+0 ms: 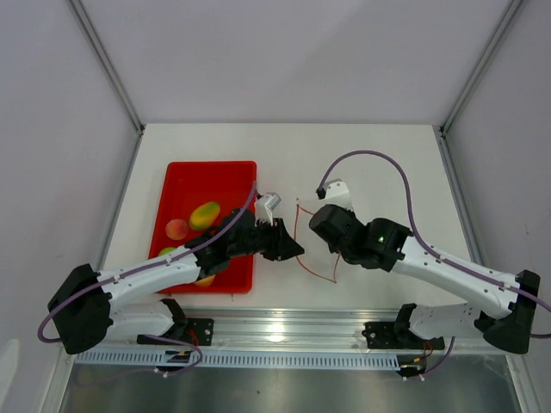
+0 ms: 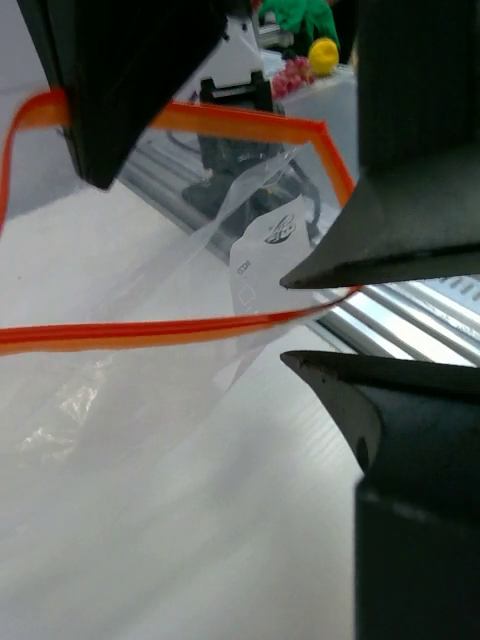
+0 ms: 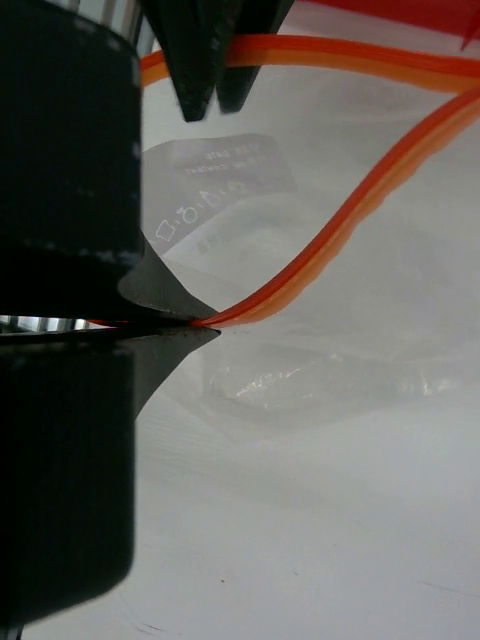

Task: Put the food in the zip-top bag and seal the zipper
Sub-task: Open the zipper of the food storage bag, then pick up the fake fruit from the bin.

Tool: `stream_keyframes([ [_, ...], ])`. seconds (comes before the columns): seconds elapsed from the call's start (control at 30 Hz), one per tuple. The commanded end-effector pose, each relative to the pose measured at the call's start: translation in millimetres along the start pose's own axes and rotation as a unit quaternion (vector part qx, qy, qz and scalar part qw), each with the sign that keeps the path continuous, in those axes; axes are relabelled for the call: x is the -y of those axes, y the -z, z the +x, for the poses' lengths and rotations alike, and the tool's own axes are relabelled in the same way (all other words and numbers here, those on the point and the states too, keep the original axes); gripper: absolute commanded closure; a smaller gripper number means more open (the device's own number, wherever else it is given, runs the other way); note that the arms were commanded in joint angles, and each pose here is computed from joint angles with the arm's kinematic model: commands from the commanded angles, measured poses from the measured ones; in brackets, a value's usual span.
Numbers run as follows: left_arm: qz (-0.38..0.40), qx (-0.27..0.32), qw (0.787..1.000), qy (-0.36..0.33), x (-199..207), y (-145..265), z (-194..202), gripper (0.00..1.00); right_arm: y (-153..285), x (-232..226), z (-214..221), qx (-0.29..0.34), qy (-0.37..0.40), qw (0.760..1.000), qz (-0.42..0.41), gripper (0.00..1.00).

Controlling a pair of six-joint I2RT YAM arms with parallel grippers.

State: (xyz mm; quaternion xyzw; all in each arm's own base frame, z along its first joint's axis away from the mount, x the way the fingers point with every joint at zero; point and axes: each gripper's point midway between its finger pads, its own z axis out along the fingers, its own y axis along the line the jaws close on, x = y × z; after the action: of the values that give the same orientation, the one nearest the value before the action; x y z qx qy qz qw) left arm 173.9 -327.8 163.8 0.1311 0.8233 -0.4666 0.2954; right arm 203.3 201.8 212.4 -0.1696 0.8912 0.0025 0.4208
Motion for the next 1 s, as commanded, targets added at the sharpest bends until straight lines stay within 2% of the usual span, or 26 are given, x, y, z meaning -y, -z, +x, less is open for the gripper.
stream_keyframes([
  [0.0, 0.048, 0.028, 0.998, -0.020, 24, 1, -13, 0.63, -8, 0, 10, -0.017, 0.011, 1.000, -0.008, 1.00],
  [0.07, 0.051, 0.035, 0.998, -0.027, 26, 5, -17, 0.56, -12, 3, 12, -0.022, 0.006, 1.000, 0.002, 1.00],
  [0.13, 0.054, 0.041, 0.997, -0.043, 30, 10, -20, 0.43, -18, 3, 13, -0.030, 0.002, 1.000, 0.001, 1.00],
  [0.23, 0.056, 0.060, 0.995, -0.062, 34, 20, -27, 0.20, -25, -3, 13, -0.040, -0.004, 0.999, -0.010, 1.00],
  [0.27, 0.048, 0.060, 0.995, -0.069, 32, 23, -27, 0.06, -26, -3, 14, -0.043, -0.005, 0.999, -0.010, 1.00],
  [0.3, 0.047, 0.072, 0.993, -0.077, 34, 30, -33, 0.01, -30, -4, 14, -0.045, -0.006, 0.999, -0.007, 1.00],
  [0.43, -0.062, 0.121, 0.988, -0.068, 0, 53, -53, 0.00, -38, -6, 15, -0.057, -0.014, 0.998, -0.007, 1.00],
  [0.5, -0.129, 0.136, 0.981, -0.039, -29, 67, -61, 0.01, -41, -5, 16, -0.062, -0.017, 0.998, -0.004, 1.00],
  [0.63, -0.214, 0.155, 0.964, 0.019, -75, 95, -77, 0.01, -46, -5, 18, -0.072, -0.021, 0.997, 0.000, 1.00],
  [0.7, -0.280, 0.172, 0.943, 0.052, -106, 114, -85, 0.00, -46, -4, 16, -0.073, -0.024, 0.997, 0.002, 1.00],
  [0.77, -0.311, 0.190, 0.929, 0.063, -117, 125, -96, 0.00, -46, -3, 15, -0.073, -0.022, 0.997, 0.003, 1.00],
  [0.8, -0.341, 0.203, 0.915, 0.071, -128, 136, -100, 0.00, -46, -3, 13, -0.072, -0.023, 0.997, 0.002, 1.00],
  [0.97, -0.397, 0.250, 0.879, 0.088, -141, 161, -122, 0.01, -48, -1, 10, -0.074, -0.020, 0.997, 0.007, 1.00],
])
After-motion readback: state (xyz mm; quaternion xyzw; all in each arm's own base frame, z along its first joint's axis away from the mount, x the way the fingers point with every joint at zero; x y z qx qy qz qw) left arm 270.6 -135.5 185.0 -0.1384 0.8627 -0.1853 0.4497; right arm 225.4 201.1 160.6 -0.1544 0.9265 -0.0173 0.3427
